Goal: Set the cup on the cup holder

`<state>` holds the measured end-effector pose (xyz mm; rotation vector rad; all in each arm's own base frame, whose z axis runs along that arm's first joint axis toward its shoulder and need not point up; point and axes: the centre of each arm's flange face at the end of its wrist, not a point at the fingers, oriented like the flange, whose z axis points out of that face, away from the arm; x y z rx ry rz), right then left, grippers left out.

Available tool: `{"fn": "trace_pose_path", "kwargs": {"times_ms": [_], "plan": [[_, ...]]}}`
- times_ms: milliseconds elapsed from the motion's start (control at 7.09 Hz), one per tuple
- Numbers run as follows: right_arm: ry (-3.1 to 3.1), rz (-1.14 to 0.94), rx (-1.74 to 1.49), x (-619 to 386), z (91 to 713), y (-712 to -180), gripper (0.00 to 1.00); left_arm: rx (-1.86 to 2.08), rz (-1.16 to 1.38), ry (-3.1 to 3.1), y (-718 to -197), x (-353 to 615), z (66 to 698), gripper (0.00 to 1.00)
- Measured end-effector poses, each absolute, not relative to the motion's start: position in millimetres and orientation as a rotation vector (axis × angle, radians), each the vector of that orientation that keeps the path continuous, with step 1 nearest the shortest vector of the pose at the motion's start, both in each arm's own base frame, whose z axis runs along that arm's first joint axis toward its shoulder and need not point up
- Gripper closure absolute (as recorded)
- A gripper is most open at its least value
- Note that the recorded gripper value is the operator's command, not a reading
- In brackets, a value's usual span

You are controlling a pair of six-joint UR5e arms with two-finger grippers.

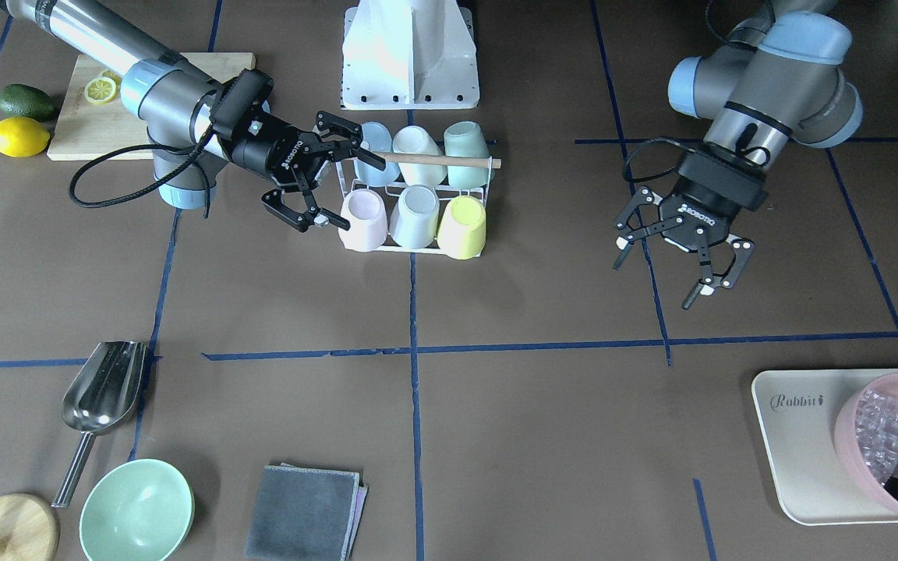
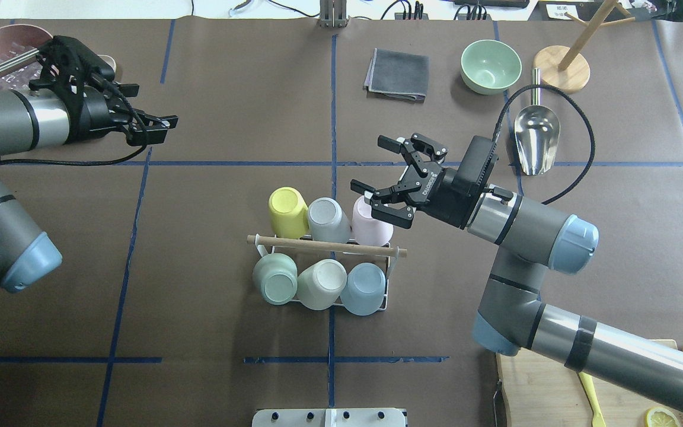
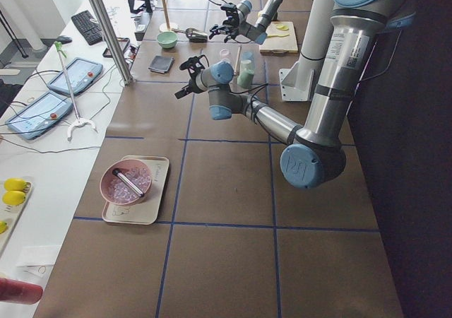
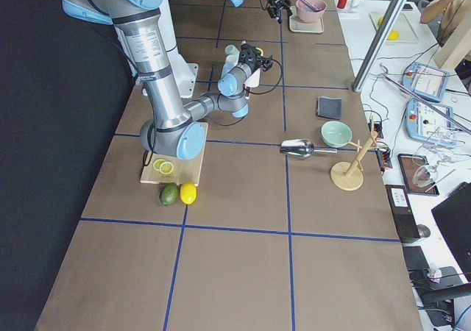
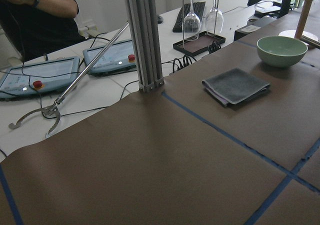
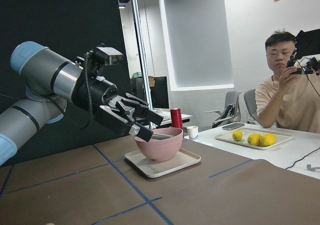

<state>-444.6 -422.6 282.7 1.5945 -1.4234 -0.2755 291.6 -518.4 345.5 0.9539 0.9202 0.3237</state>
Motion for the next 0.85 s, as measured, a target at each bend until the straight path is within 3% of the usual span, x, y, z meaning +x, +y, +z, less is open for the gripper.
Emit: {"fn": "trace_pose_path", "kwargs": {"times_ms": [846], "plan": [[-1.017,-0.305,1.276,-389.9,246.9,-555.9,0.00,0.372,0.397,0.707,-498.5,196.6,374.1,0.00]]}}
